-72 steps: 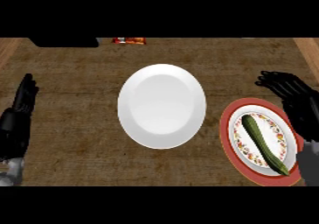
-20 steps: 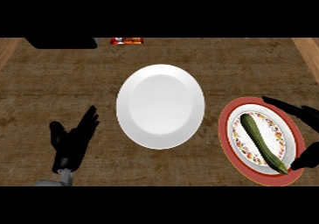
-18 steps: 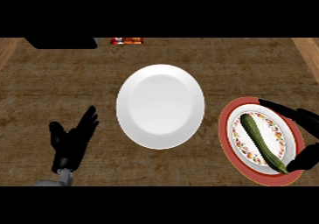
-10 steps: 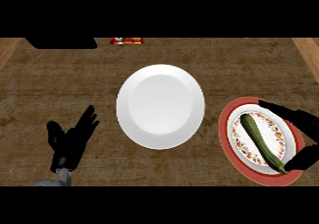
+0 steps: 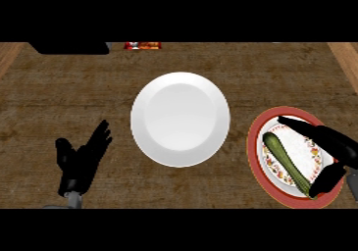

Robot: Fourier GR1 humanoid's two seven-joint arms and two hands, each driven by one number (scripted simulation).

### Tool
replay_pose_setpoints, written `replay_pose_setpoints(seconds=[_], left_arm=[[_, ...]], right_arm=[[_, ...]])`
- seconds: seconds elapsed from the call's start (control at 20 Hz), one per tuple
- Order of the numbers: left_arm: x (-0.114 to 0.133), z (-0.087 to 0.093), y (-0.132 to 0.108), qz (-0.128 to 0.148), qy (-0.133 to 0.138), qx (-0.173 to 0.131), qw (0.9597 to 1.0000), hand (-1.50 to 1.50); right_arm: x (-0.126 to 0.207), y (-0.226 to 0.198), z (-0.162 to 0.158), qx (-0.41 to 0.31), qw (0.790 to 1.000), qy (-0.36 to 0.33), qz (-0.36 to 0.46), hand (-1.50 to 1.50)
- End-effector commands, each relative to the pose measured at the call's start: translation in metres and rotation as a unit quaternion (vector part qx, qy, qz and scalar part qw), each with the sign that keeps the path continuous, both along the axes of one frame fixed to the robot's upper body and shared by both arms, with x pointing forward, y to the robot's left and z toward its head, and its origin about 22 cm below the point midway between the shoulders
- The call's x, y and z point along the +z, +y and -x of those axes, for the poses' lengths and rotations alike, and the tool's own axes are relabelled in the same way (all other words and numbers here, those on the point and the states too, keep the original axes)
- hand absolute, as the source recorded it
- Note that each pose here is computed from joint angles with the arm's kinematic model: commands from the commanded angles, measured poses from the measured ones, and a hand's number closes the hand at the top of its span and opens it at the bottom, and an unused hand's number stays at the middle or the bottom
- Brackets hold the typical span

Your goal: Pick the squash from the plate and place it in the plate

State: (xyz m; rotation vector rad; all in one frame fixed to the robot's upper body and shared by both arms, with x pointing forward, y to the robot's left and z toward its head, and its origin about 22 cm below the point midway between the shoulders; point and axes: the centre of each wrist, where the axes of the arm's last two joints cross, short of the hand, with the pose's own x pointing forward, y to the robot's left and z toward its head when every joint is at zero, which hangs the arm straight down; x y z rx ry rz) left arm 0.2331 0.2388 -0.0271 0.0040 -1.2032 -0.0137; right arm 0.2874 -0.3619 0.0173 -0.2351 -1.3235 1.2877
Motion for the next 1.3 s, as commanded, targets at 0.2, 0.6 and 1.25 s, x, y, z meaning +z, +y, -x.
replay_pose_setpoints(seconds=[0.2,0.6,1.25], left_arm=[[-0.008,-0.006,0.000,0.014,0.007,0.002,0.9999,0.00],[-0.007,0.012,0.001,-0.005,0.005,0.008,0.9999,0.00],[-0.004,0.001,0.004,0.003,0.019,-0.005,0.9998,0.00]], right_arm=[[-0.021,0.009,0.001,0.065,0.996,-0.010,0.055,1.50],[-0.030,0.022,-0.006,0.043,0.996,-0.061,0.037,1.50],[-0.010,0.235,0.009,-0.089,0.969,-0.222,-0.059,1.50]])
